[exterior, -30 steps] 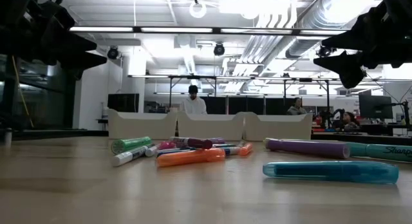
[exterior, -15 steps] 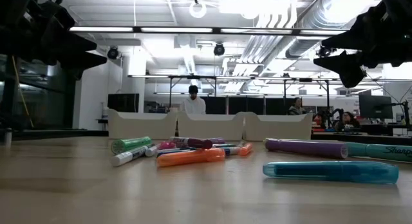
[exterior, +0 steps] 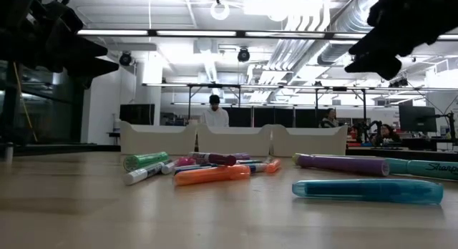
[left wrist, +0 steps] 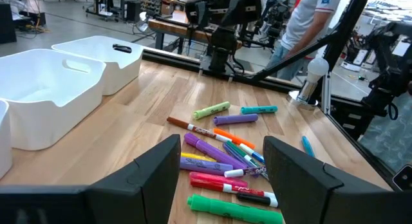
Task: Pick & Place Markers
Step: Put the light green highlighter pen into the right white bin
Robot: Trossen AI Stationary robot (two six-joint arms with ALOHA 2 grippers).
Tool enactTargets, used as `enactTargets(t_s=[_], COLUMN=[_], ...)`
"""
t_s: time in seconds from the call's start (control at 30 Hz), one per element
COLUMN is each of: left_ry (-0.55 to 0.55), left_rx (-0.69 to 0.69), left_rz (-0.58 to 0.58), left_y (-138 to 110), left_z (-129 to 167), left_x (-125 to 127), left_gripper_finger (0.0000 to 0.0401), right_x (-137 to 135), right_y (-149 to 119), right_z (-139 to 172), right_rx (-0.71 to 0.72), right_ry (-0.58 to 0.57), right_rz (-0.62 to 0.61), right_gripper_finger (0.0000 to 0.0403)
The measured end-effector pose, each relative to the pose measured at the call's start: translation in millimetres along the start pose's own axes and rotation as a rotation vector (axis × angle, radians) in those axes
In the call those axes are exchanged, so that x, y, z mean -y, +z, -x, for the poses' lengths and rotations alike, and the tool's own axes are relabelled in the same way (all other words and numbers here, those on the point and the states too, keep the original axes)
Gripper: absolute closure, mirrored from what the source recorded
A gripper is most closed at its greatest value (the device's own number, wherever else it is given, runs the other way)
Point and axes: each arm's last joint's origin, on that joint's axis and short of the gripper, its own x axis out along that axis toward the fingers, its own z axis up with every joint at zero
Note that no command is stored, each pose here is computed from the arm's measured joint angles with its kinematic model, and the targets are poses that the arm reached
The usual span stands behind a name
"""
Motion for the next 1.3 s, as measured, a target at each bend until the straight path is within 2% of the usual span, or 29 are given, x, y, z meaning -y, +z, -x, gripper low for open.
enactTargets(t_s=[0.33,0.6,0.8,0.97,1.1,1.3], left_ry=[0.000,0.000,0.000,0.000,0.000,0.000], left_rx=[0.000,0.000,0.000,0.000,0.000,0.000], left_rz=[0.000,0.000,0.000,0.000,0.000,0.000], left_y=[-0.1,0.0,-0.1,0.0,0.0,-0.1], left_z=[0.0,0.0,0.0,0.0,0.0,0.0], left_x=[0.0,0.0,0.0,0.0,0.0,0.0], left_gripper_finger=[0.0181,0.0181,0.0181,0.0181,0.0181,0.0181], right_x=[-13.8,-13.0,-7.7,-8.2,-16.8,-21.5], right_y=[23.9,8.1,-10.9,-19.0,-9.9,3.4], right_z=[-50.8,-94.6,-115.6,-124.1,-130.1,-138.5], right_rx=[-0.268,-0.508,-0.645,-0.702,-0.715,-0.830], right_ry=[0.006,0.041,0.011,-0.038,-0.068,-0.276], right_rz=[-0.002,-0.043,-0.129,-0.231,-0.244,-0.179], right_gripper_finger=[0.0160,0.0160,0.0160,0.0160,0.0160,0.0160])
